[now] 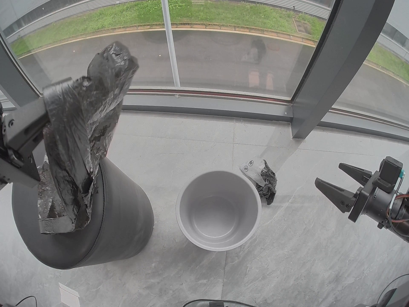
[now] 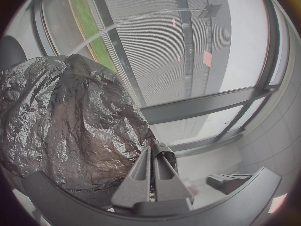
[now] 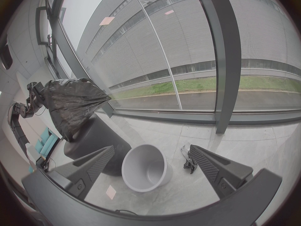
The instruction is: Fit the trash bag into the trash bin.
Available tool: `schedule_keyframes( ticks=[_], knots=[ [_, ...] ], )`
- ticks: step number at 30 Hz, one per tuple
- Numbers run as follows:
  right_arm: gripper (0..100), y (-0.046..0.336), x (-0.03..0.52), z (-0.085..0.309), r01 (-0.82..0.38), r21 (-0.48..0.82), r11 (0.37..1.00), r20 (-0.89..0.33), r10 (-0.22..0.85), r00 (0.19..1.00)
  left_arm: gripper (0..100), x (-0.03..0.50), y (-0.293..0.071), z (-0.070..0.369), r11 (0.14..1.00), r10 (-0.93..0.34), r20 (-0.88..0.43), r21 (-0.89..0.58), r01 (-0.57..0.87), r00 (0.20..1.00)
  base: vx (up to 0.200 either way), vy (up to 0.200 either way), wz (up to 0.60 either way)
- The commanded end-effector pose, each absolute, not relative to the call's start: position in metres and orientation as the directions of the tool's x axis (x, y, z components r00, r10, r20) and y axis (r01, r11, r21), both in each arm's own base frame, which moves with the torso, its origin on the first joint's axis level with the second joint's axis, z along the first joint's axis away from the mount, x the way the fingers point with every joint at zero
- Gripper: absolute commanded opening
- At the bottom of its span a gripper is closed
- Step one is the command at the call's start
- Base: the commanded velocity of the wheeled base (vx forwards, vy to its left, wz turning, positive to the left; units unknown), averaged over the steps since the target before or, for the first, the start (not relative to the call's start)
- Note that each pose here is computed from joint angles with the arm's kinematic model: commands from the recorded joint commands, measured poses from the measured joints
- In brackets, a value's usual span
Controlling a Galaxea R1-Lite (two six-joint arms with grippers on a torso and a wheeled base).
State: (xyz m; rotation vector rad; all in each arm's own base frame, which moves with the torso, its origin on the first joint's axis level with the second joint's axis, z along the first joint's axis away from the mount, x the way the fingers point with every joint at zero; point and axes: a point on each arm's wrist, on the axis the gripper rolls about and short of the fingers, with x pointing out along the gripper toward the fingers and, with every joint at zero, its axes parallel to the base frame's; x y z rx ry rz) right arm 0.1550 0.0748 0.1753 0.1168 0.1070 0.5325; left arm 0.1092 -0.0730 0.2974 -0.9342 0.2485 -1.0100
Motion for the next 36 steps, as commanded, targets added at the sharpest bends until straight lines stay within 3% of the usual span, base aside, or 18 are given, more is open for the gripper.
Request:
schedule_keyframes(
  ticks=[1,4,7,15,20,36],
  knots=[
    [100,0.096,0.17,0.192,-0.504,0.16,0.849,0.0,0.51,0.86,0,0.115,-0.078,0.326,0.088,-0.849,0.274,-0.771,0.631,0.452,0.0,0.0,0.0],
    [100,0.109,0.176,0.198,-0.495,0.155,0.855,0.008,0.5,0.866,0,0.12,-0.083,0.332,0.08,-0.849,0.281,-0.77,0.633,0.448,0.0,0.0,0.0],
    [100,0.148,0.18,0.199,-0.507,0.153,0.849,-0.002,0.513,0.859,0,0.128,-0.098,0.341,0.078,-0.819,0.305,-0.781,0.62,0.487,0.0,0.0,0.0],
    [100,0.195,0.171,0.178,-0.61,0.135,0.781,-0.084,0.622,0.778,0,0.139,-0.128,0.347,0.089,-0.782,0.311,-0.802,0.591,0.54,0.0,0.0,0.0],
    [100,0.213,0.164,0.176,-0.656,0.133,0.743,-0.09,0.668,0.738,0,0.154,-0.151,0.344,0.197,-0.741,0.284,-0.775,0.601,0.609,0.0,0.0,0.0],
    [100,0.239,0.184,0.147,-0.652,0.095,0.752,-0.178,0.657,0.732,0,0.147,-0.158,0.349,0.178,-0.762,0.299,-0.757,0.629,0.575,0.0,0.0,0.0]
  ],
)
